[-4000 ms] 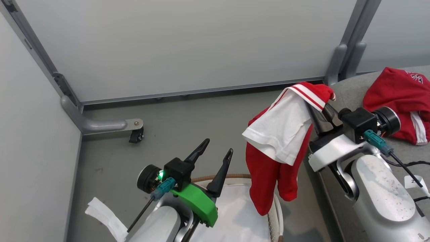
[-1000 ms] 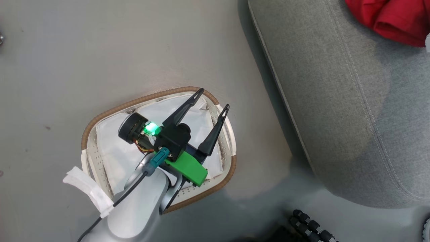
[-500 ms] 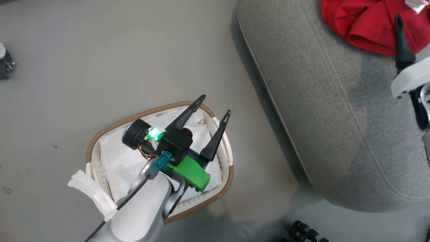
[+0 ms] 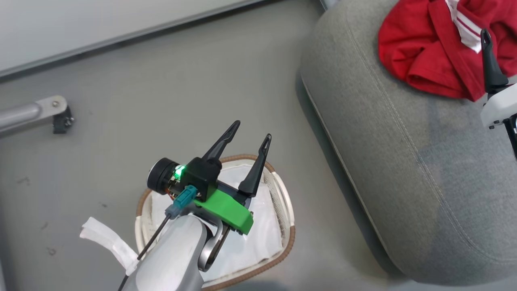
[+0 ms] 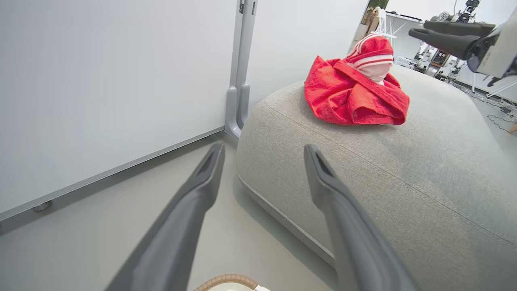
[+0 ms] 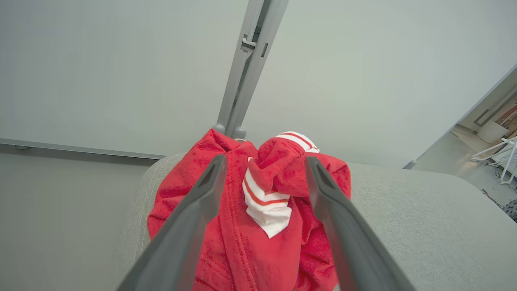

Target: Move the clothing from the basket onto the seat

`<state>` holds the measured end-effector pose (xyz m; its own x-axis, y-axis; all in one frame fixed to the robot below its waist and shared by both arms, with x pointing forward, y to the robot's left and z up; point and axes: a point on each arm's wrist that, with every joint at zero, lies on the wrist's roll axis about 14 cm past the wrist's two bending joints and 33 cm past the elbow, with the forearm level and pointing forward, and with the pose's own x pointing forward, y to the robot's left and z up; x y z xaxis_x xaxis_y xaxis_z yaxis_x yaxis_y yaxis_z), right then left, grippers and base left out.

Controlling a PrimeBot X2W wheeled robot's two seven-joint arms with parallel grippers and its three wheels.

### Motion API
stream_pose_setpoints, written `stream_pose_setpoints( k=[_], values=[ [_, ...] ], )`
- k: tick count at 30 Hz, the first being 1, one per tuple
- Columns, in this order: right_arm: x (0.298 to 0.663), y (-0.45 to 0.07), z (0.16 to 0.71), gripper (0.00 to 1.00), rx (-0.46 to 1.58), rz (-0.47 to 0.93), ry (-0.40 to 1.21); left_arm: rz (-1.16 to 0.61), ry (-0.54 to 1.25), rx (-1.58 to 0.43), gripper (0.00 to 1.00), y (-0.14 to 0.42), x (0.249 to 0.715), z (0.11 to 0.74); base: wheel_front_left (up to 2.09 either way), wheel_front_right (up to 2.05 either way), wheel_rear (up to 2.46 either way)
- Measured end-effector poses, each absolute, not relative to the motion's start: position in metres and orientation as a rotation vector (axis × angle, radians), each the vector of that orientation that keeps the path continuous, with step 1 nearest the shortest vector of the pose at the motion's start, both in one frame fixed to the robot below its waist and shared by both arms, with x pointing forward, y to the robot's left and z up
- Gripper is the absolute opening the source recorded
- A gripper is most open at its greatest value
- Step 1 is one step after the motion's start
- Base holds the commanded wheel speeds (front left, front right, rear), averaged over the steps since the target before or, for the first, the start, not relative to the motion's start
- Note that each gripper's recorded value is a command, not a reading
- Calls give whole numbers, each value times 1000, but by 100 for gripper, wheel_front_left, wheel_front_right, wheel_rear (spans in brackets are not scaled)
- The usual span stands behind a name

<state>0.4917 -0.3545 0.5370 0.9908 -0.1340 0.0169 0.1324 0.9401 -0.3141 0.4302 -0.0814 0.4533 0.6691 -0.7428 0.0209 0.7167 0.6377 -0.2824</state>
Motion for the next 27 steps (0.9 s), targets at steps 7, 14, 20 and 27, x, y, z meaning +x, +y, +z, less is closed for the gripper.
stream_pose_setpoints(
  k=[7,14,20,27],
  values=[
    [503,-318,568,100,-273,-75,-102,-672,55,-265,100,-36,435,475,0,0,0],
    [503,-262,570,100,-174,9,-154,-451,33,-281,100,27,430,486,0,0,0],
    [489,-215,563,100,-115,79,-170,-253,23,-272,100,87,418,486,0,0,0],
    [465,-172,566,100,-10,118,-216,-70,11,-276,100,144,394,484,0,0,0]
  ],
)
